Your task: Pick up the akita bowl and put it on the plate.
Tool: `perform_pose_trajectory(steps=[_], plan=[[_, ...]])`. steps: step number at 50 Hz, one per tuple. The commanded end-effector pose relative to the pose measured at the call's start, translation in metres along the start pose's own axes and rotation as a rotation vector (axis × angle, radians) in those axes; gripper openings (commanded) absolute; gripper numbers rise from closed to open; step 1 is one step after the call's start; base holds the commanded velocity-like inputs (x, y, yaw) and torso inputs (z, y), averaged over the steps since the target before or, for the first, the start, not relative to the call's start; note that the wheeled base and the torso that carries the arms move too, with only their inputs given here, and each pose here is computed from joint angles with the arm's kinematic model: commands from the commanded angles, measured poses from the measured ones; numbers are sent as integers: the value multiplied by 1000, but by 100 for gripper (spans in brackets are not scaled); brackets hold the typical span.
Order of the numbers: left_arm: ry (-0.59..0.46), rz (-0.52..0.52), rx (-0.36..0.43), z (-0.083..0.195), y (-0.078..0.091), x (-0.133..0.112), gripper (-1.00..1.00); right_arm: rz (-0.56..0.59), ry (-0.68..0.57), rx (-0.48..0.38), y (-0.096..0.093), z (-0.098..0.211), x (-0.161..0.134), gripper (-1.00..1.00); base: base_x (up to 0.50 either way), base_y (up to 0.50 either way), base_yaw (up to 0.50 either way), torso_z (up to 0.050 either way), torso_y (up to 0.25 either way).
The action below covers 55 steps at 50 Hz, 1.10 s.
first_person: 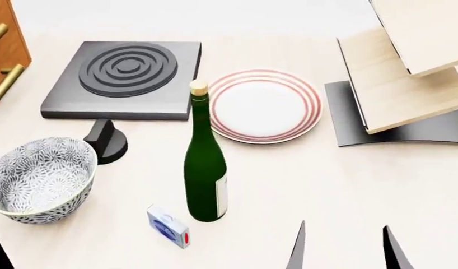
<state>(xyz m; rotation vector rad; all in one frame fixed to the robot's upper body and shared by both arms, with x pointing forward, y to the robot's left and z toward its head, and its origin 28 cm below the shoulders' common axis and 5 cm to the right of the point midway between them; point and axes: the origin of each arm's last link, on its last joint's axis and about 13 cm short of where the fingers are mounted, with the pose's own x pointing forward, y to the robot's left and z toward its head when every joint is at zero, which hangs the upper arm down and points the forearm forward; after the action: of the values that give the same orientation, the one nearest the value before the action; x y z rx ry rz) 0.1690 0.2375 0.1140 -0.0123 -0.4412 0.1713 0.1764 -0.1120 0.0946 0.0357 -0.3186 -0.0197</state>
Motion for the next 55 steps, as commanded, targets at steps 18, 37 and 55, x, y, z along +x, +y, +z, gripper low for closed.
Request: perform_pose_trajectory(steps=[18,37,55], plan=[[-14,0,1,3,1,0,100,3,-10,8,0,3,2,100,182,-9,0,0,0],[-12,-2,2,3,1,0,100,8,-7,9,1,1,2,100,183,-10,0,0,0],[-13,-3,2,3,0,0,100,13,-5,8,1,1,1,100,181,-12,0,0,0]])
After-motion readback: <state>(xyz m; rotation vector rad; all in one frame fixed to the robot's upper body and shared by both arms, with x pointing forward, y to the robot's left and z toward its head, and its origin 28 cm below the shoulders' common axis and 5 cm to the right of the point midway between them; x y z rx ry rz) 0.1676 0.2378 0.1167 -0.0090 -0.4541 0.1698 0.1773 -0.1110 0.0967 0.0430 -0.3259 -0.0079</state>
